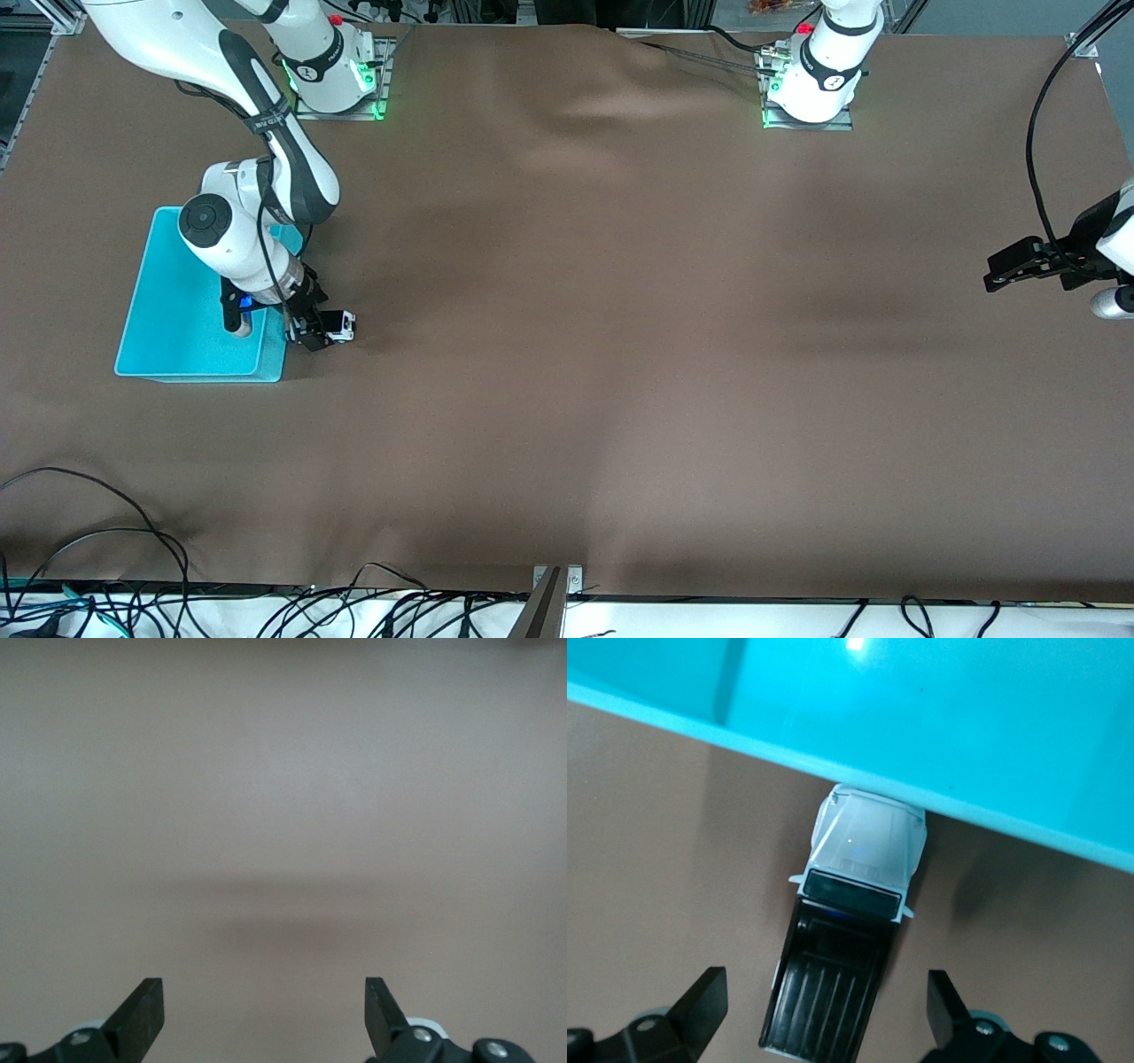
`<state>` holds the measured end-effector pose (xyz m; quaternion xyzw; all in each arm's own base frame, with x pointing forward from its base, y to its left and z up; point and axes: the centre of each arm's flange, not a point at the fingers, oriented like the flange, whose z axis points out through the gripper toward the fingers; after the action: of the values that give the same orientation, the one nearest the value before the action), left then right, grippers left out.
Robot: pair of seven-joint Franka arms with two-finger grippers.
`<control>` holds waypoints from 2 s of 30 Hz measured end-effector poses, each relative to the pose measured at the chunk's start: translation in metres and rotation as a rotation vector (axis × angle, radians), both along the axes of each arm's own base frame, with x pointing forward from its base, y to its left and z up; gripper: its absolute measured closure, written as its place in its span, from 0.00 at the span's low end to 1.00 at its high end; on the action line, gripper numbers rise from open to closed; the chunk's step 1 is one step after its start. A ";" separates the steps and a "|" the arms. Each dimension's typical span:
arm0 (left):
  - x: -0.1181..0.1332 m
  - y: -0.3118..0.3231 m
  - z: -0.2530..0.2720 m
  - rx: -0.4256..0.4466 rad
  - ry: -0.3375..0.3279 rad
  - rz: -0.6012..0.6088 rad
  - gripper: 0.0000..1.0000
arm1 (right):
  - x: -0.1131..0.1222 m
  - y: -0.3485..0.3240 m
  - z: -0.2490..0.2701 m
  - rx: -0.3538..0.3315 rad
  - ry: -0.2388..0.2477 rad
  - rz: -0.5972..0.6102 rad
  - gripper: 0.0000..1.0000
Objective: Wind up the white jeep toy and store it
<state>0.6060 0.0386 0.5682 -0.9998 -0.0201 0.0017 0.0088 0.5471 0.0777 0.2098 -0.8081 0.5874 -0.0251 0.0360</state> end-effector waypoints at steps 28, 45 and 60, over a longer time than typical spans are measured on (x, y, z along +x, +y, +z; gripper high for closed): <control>0.000 0.000 0.000 0.000 0.000 0.000 0.00 | 0.002 -0.012 -0.008 0.001 0.009 -0.125 0.39; 0.000 0.000 0.000 0.000 0.000 -0.001 0.00 | 0.003 -0.011 -0.006 0.002 0.005 -0.136 0.48; 0.000 0.000 0.000 0.000 0.000 -0.001 0.00 | 0.007 -0.003 0.010 0.009 -0.007 -0.142 0.48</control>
<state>0.6060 0.0382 0.5682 -0.9998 -0.0198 0.0016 0.0087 0.5538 0.0742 0.2202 -0.7641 0.6432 -0.0277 0.0397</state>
